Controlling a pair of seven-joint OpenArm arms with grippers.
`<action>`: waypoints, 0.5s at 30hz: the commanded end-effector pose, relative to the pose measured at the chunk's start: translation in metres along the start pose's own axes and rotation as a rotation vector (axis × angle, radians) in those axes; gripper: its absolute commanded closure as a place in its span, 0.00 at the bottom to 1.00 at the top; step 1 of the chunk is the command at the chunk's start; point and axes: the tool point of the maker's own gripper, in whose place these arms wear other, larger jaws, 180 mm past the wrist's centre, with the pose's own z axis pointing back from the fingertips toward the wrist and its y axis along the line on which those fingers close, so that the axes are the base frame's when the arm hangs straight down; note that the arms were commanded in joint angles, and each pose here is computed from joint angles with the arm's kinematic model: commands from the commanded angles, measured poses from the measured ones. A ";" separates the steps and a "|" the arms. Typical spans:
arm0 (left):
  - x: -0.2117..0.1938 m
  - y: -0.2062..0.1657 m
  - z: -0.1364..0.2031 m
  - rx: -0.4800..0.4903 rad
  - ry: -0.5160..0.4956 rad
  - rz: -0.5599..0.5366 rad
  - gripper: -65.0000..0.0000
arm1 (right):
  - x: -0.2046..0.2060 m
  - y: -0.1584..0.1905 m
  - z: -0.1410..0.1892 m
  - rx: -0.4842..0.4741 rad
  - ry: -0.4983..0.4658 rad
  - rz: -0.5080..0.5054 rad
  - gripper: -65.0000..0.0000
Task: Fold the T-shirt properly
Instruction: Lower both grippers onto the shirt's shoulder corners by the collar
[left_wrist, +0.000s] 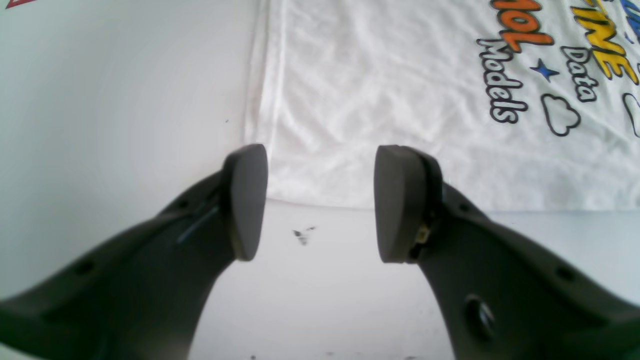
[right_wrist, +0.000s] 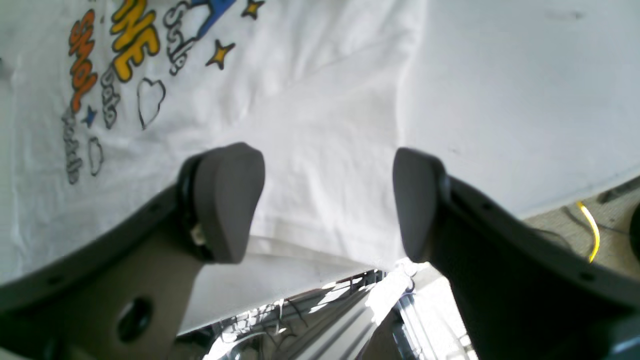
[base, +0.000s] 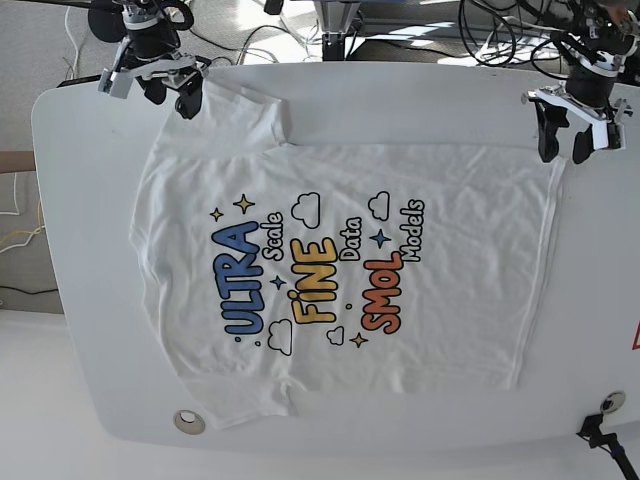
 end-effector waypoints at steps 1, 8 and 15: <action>0.006 0.006 0.000 0.003 0.008 -0.012 0.51 | 0.012 -0.003 0.005 0.012 -0.013 -0.064 0.35; -0.002 0.034 -0.004 0.059 0.110 -0.009 0.51 | 0.012 -0.005 0.009 0.072 0.092 -0.207 0.35; -0.017 0.038 -0.005 0.058 0.143 0.023 0.51 | -0.007 -0.011 0.008 0.057 0.162 -0.222 0.35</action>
